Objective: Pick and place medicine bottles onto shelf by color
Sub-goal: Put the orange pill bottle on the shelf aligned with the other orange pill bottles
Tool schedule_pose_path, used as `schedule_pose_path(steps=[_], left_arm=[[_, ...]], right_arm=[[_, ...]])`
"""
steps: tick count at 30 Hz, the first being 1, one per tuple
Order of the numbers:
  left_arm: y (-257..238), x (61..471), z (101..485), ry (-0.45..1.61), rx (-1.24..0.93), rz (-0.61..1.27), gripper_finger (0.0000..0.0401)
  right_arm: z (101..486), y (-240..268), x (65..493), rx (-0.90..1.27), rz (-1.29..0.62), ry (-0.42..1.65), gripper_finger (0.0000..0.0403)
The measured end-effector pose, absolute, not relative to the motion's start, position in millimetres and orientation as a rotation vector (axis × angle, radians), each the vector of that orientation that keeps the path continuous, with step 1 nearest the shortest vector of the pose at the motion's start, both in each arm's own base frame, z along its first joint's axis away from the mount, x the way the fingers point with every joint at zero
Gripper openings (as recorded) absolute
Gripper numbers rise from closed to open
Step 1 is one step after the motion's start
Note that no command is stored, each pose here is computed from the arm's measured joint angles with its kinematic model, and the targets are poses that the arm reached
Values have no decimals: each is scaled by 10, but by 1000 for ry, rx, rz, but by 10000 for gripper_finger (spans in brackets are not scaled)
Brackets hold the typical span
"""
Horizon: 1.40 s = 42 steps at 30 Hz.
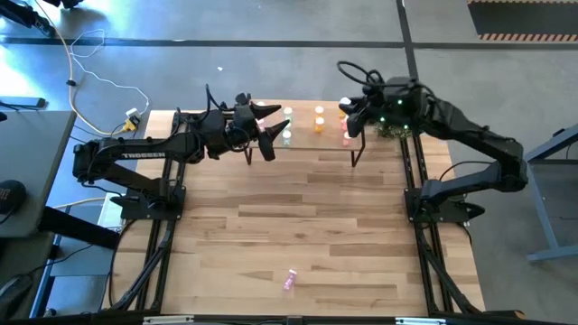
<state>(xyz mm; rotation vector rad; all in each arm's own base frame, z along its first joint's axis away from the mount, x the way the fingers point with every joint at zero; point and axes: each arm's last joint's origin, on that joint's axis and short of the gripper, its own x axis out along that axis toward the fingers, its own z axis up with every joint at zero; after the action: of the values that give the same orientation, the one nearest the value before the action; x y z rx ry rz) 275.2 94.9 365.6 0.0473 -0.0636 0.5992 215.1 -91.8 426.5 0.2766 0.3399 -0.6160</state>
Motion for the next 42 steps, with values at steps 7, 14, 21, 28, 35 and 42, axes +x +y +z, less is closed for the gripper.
schedule_pose_path(steps=[7,14,21,28,35,42], left_arm=[[949,2751,3657,-45,111,607,223],[1019,2726,3657,-53,82,630,222],[1094,2697,3657,-52,81,658,220],[1106,2692,3657,-52,82,661,220],[1103,2697,3645,-41,83,635,220],[1103,2699,3613,-7,81,634,220]], right_arm=[[3848,-820,2342,297,-582,321,94],[3454,-647,2501,242,-651,251,94],[3102,-515,2574,166,-675,196,94],[2900,-470,2598,152,-702,174,94],[2818,-437,2826,108,-702,230,94],[2606,-472,2952,120,-814,271,94]])
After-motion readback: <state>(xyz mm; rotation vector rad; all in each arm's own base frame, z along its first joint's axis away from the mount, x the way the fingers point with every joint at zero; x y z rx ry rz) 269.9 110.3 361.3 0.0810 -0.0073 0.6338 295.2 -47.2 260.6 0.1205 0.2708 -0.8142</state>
